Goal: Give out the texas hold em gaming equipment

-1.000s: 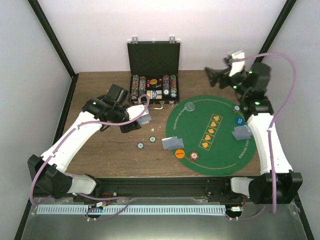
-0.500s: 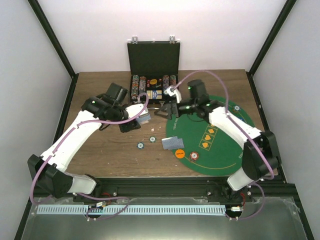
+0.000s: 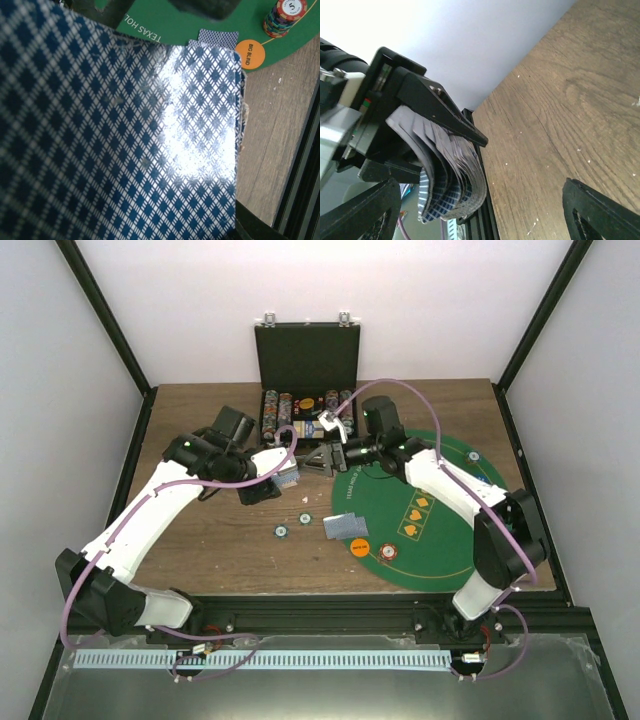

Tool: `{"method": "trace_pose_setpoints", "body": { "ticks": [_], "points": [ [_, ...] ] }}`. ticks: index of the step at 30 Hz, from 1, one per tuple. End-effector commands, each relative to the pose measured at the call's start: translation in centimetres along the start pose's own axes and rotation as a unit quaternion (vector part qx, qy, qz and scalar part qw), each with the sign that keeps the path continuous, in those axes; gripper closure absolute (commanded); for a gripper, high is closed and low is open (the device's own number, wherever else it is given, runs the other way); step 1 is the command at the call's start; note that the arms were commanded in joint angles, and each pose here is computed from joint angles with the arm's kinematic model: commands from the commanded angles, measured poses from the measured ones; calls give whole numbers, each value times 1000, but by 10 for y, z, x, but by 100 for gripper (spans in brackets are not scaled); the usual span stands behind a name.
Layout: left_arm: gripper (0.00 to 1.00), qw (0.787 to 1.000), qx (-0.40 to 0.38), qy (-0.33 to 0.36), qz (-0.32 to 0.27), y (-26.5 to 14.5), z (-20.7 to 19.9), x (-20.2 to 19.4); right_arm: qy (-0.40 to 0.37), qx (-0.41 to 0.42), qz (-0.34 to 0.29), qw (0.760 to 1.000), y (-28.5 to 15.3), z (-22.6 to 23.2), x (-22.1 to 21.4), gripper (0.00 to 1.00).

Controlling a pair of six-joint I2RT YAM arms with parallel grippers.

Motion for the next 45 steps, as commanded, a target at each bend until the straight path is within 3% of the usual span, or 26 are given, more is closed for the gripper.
{"method": "trace_pose_setpoints", "body": {
  "ticks": [1,13,25,31,39,45],
  "points": [
    [57,1000,0,-5,-5,-1,2,2,-37,10,-9,999,0,13,21,11],
    [58,1000,-1,-8,-8,-1,2,4,-50,28,-7,998,35,7,30,12],
    [61,1000,9,-13,-6,0,5,0,-52,-58,9,997,21,11,27,41],
    [61,1000,11,-13,-7,-1,5,-2,-56,-59,14,997,16,19,32,53],
    [61,1000,13,-14,-5,1,6,-3,-61,-63,23,996,11,28,36,79],
    [61,1000,14,-13,-5,1,6,-3,-61,-69,27,995,9,31,37,76]
  ]
}}
Point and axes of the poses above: each gripper's point midway between its finger pads, its own y axis out along the fingers, its own z axis along the line the jaws close on, x = y × z, the point moved 10 cm from there along -y, back along the fingers, and after that the axes turned 8 degrees about -y, right-handed, at the moved point
